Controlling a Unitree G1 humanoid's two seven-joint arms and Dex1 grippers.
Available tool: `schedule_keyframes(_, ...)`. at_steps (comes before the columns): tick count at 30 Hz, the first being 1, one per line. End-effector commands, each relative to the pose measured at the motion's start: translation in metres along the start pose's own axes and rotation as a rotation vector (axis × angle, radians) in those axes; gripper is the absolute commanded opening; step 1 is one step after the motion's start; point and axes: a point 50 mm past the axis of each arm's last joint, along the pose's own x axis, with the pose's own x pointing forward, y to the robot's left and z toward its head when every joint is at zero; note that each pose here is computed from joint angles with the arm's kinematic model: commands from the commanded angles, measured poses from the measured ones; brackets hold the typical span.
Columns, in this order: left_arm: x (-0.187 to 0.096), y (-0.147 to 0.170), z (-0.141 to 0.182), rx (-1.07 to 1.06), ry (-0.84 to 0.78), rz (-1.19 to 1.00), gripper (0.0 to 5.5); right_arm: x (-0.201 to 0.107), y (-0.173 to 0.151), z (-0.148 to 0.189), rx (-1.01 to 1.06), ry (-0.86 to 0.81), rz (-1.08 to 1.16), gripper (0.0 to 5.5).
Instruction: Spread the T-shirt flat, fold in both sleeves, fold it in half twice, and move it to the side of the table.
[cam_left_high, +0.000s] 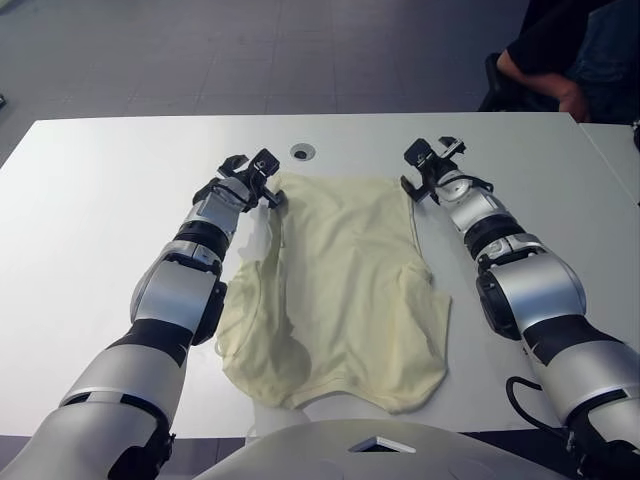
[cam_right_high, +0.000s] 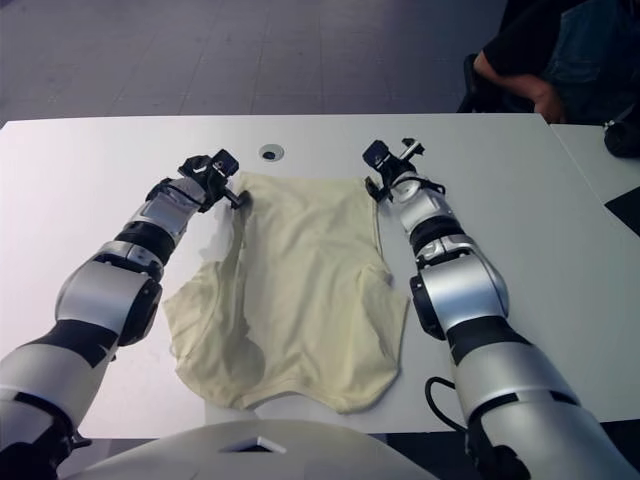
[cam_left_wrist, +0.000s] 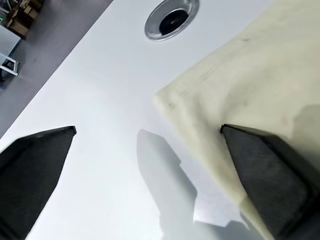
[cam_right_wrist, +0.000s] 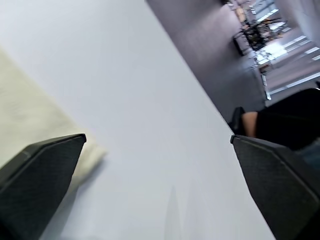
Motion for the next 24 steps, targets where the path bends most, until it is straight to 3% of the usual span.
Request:
schedule_keyframes(1,-0.005,0.012,-0.021,-0.013,0.077,0.040,5.40,-0.002,-0.038,0.024,0.071,-0.094,-0.139,5.39)
schedule_keyframes(7,-0.012,0.040,-0.016,-0.001,0.057,0.139,5.40,-0.009,-0.062,0.053,0.142,-0.248,-0.165,5.39)
schedule_keyframes(12,-0.020,0.061,0.041,-0.181,-0.280,0.119,5.40,-0.026,-0.050,0.043,0.304,-0.300,0.005,5.39)
schedule_keyframes(16,-0.038,0.083,0.064,-0.205,-0.455,0.084,5.40,-0.068,-0.044,0.011,0.571,-0.241,0.149,5.39)
schedule_keyframes(19,-0.085,0.102,0.034,-0.268,-0.471,0.115,5.40,-0.123,-0.035,-0.018,0.769,-0.149,0.318,5.39)
schedule_keyframes(24,-0.181,0.071,-0.024,-0.451,-0.354,0.120,5.40,-0.191,-0.019,-0.065,0.961,0.121,0.538,5.39)
